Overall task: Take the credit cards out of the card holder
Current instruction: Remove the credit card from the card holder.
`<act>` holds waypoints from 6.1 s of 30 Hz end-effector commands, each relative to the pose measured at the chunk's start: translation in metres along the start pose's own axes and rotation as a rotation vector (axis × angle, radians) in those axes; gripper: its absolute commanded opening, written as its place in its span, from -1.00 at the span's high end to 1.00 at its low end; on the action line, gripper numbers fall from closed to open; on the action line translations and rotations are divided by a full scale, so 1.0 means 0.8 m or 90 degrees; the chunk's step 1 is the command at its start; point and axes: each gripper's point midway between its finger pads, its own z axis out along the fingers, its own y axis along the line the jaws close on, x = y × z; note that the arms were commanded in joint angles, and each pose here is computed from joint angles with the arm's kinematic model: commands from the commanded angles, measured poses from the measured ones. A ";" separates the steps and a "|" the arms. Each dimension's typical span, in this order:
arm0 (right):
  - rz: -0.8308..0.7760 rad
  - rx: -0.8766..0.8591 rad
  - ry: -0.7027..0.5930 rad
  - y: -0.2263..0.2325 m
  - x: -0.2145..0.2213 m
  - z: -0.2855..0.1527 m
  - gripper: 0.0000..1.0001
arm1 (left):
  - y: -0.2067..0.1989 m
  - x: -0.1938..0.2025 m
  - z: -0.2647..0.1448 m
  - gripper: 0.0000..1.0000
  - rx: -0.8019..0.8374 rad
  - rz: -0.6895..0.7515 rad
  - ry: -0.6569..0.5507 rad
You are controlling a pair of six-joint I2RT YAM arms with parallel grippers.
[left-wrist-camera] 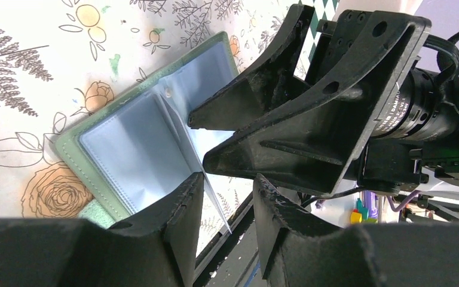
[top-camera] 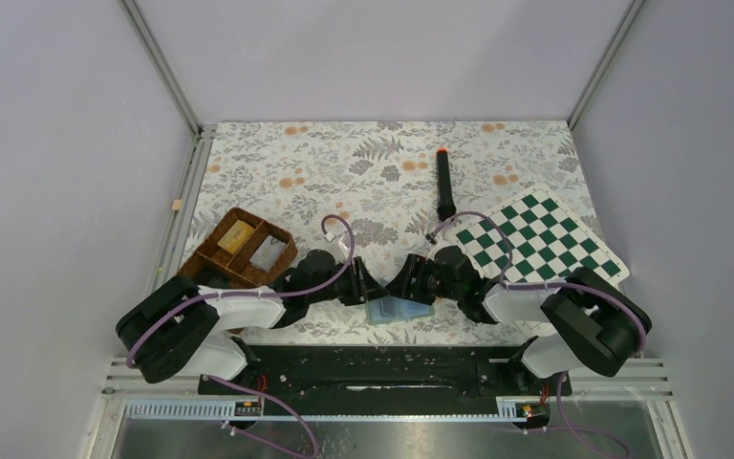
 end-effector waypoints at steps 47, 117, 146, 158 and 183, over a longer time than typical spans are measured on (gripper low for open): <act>-0.119 0.177 -0.015 -0.055 -0.021 -0.047 -0.25 | -0.016 -0.005 0.040 0.32 -0.047 -0.003 0.006; -0.129 0.150 0.043 -0.038 -0.017 -0.035 0.32 | 0.031 0.010 0.037 0.26 -0.129 -0.053 -0.008; -0.065 0.167 0.093 -0.084 0.034 -0.030 0.77 | 0.064 0.011 0.027 0.31 -0.254 -0.065 -0.034; -0.053 0.156 0.094 -0.082 0.037 -0.030 0.78 | 0.022 0.013 0.035 0.32 -0.139 -0.086 -0.035; -0.037 0.133 0.094 -0.073 0.041 -0.033 0.79 | -0.045 -0.004 0.032 0.55 0.039 -0.042 -0.060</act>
